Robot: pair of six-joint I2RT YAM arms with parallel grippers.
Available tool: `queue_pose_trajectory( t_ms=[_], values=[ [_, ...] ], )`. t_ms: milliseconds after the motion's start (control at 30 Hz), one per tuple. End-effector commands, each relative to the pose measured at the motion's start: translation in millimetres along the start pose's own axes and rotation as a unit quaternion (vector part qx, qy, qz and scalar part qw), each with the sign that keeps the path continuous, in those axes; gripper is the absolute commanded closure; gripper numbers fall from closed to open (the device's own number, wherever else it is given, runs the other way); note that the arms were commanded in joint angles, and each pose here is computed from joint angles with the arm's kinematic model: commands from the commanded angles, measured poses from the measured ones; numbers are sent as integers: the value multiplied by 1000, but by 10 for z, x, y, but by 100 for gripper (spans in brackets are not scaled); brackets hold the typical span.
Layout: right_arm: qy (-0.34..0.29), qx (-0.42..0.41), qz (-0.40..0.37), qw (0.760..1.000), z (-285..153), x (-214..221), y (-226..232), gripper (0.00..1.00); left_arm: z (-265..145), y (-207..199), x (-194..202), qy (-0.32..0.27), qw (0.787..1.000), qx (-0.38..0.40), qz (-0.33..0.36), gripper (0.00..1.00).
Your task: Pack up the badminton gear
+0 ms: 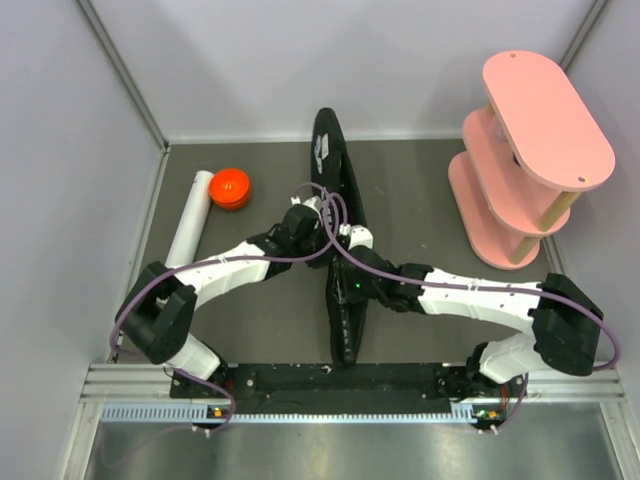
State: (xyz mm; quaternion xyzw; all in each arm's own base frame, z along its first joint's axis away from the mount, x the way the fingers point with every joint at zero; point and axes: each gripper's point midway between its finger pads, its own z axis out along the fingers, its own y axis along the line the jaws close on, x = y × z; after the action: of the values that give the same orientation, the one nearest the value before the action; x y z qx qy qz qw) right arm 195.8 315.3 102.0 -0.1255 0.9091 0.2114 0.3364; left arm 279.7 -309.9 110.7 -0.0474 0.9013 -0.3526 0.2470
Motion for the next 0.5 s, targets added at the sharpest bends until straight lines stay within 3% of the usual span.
queue_pose_trajectory(
  t_ms=[0,100,167,300,367,467],
  values=[
    [-51,-73,-30,996,-424,-395,340,53,-72,36,-44,-12,998,-1,69,100],
    [-47,-63,-14,997,-609,-452,232,41,-104,47,-36,-15,998,-2,69,100],
    [-28,-34,25,999,-666,-458,44,38,-128,36,-39,-17,998,1,68,100],
    [-17,32,80,996,-663,-444,-175,16,-157,-11,-27,-16,998,10,56,100],
    [-7,81,138,987,-642,-419,-270,14,-183,-72,-38,-18,999,21,44,100],
    [23,156,163,974,-591,-319,-422,14,-211,-108,-56,-25,999,27,23,100]
  ],
)
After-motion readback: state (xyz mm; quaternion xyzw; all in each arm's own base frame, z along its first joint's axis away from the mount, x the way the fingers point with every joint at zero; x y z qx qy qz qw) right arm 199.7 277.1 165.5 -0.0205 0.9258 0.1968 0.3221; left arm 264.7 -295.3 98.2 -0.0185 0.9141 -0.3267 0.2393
